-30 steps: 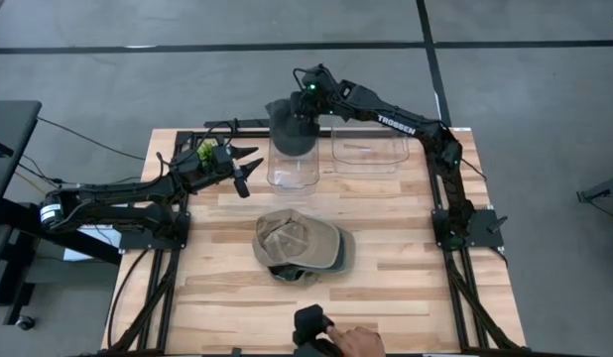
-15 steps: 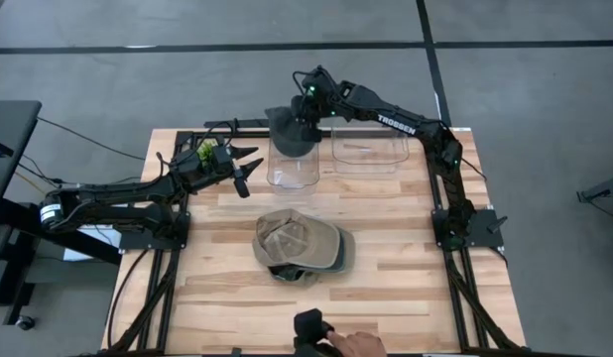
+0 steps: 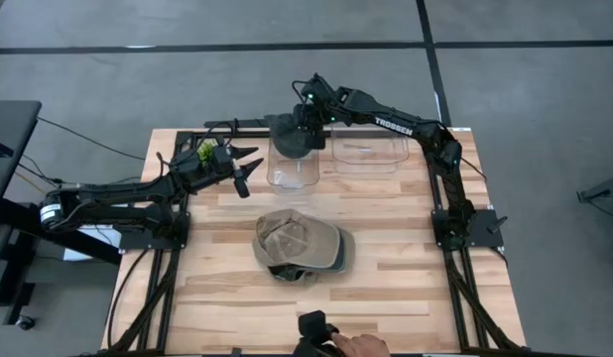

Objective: Pick & Place hat
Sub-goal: Put the black cap into the left transparent bin

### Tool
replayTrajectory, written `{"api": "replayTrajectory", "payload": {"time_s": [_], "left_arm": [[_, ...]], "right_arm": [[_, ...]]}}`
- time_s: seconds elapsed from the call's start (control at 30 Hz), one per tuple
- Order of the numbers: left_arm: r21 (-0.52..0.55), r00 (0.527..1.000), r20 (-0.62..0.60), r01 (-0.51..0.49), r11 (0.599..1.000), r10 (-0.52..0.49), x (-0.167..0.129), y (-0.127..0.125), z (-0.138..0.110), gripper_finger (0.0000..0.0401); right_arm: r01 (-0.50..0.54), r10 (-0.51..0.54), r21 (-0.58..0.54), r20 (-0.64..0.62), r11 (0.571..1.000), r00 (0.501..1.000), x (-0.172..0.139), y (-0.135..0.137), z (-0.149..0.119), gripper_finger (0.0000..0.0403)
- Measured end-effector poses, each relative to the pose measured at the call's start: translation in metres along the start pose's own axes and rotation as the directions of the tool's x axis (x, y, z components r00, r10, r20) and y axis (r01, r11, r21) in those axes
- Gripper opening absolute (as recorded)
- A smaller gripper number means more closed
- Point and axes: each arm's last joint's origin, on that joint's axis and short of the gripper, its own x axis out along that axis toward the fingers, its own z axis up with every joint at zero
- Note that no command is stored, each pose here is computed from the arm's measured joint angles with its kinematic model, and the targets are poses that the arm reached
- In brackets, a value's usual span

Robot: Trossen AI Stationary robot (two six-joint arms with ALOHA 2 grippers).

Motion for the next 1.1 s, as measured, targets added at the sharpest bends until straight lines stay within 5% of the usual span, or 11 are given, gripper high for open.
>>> {"api": "replayTrajectory", "payload": {"time_s": [0.27, 0.57, 0.87, 1.1], "left_arm": [[0.000, 1.000, 0.000, 0.000, 1.000, 0.000, 0.000, 0.000, 0.000, 0.0163], [0.000, 1.000, 0.000, 0.000, 1.000, 0.000, 0.000, 0.000, 0.000, 0.0163], [0.000, 1.000, 0.000, 0.000, 1.000, 0.000, 0.000, 0.000, 0.000, 0.0163], [0.000, 1.000, 0.000, 0.000, 1.000, 0.000, 0.000, 0.000, 0.000, 0.0163]], "right_arm": [[-0.032, 0.032, 0.000, 0.000, 0.999, 0.999, 0.004, 0.003, -0.003, 0.0048], [-0.064, 0.064, -0.007, 0.044, 0.998, 0.997, 0.003, 0.007, 0.002, 0.0122], [-0.015, 0.015, 0.003, 0.074, 1.000, 0.997, 0.003, -0.001, 0.002, 0.0216], [0.056, -0.066, 0.071, 0.146, 0.996, 0.987, -0.008, -0.018, 0.003, 0.0239]]}}
